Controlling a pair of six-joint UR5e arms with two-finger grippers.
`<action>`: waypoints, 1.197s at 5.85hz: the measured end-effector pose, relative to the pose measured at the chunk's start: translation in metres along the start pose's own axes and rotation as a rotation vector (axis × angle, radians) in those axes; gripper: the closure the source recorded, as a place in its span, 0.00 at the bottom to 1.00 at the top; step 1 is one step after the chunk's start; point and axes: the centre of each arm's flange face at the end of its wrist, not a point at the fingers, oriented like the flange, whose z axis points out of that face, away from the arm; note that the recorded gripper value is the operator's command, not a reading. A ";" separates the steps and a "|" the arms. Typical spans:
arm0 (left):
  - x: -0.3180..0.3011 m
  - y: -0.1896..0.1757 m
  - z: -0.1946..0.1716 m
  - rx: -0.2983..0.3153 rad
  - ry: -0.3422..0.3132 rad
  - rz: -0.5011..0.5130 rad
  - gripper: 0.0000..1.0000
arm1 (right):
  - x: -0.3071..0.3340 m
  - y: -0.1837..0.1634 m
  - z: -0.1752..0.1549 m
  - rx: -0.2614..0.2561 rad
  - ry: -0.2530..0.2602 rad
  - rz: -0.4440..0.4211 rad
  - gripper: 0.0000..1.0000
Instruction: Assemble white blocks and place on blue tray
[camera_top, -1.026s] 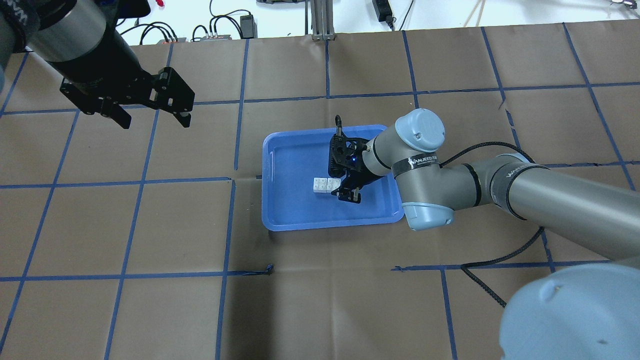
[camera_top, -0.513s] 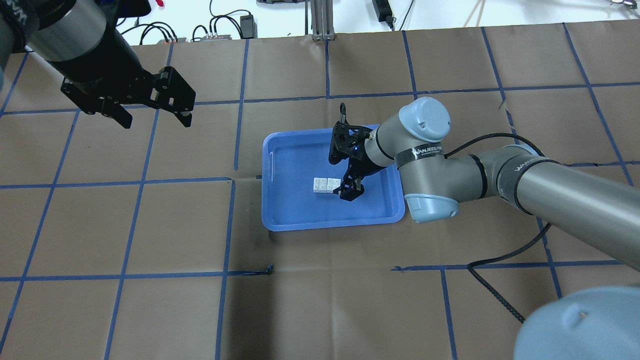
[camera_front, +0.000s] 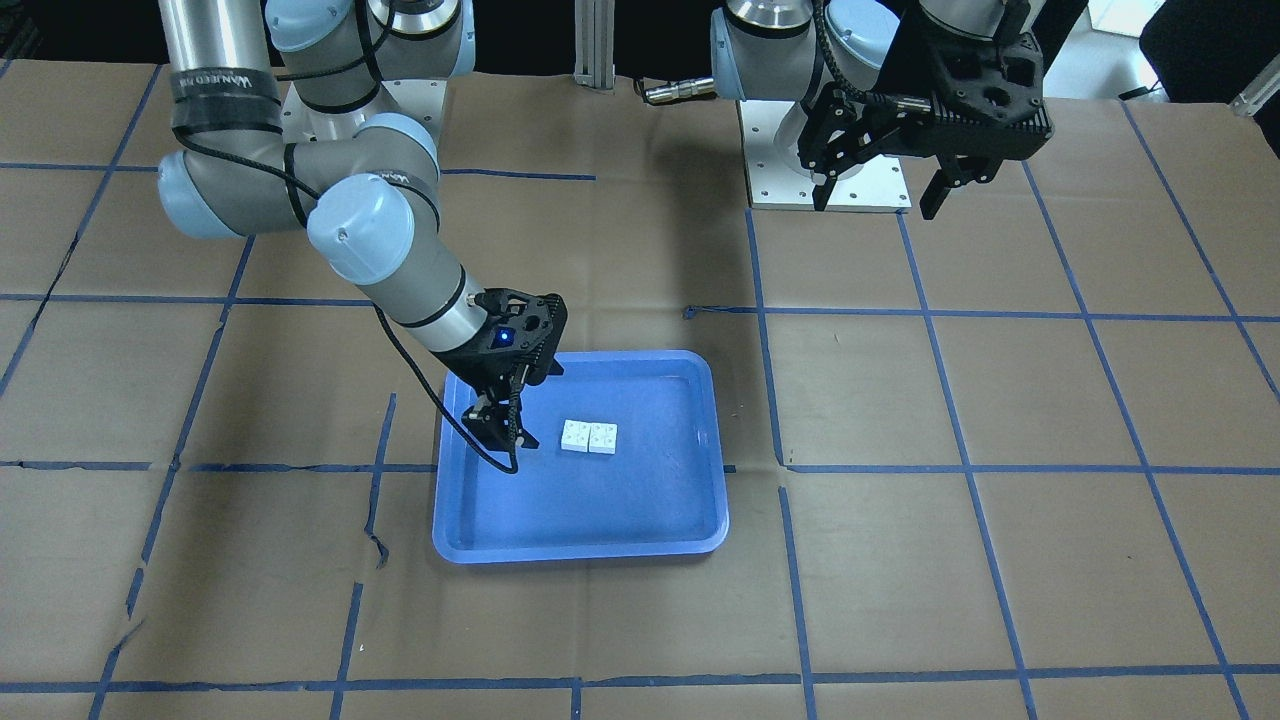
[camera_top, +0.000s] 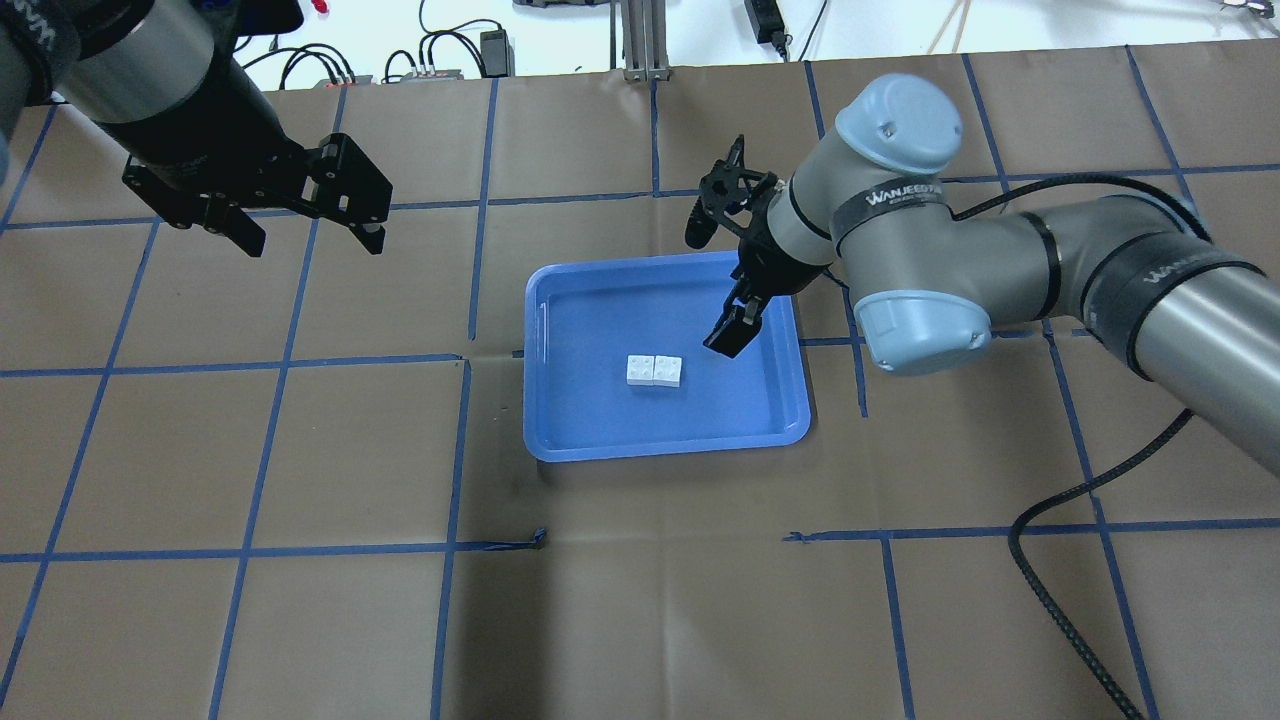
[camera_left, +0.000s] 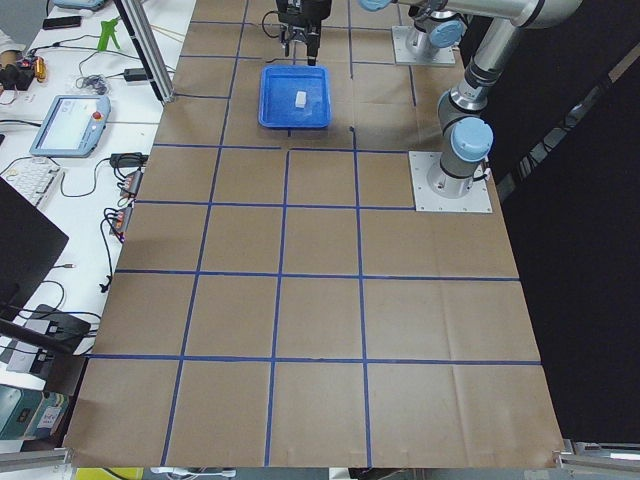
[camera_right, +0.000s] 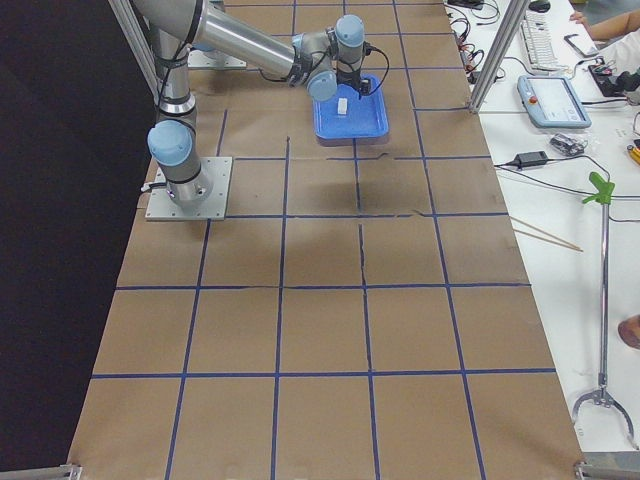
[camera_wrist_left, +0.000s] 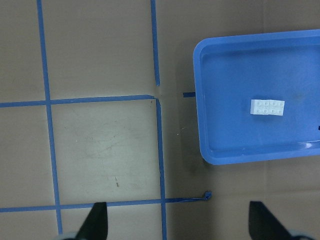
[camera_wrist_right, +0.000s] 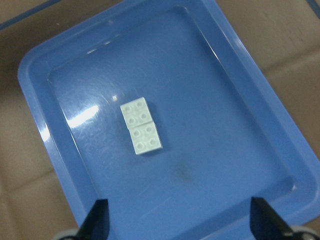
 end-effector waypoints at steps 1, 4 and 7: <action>0.001 -0.001 0.002 0.000 -0.003 0.003 0.01 | 0.013 0.004 -0.037 -0.048 0.052 0.159 0.00; 0.001 -0.001 0.002 0.005 -0.011 0.005 0.01 | 0.053 0.017 -0.157 -0.172 0.184 0.719 0.00; -0.001 -0.001 0.002 0.007 -0.012 0.002 0.01 | 0.045 0.018 -0.229 -0.233 0.216 1.012 0.00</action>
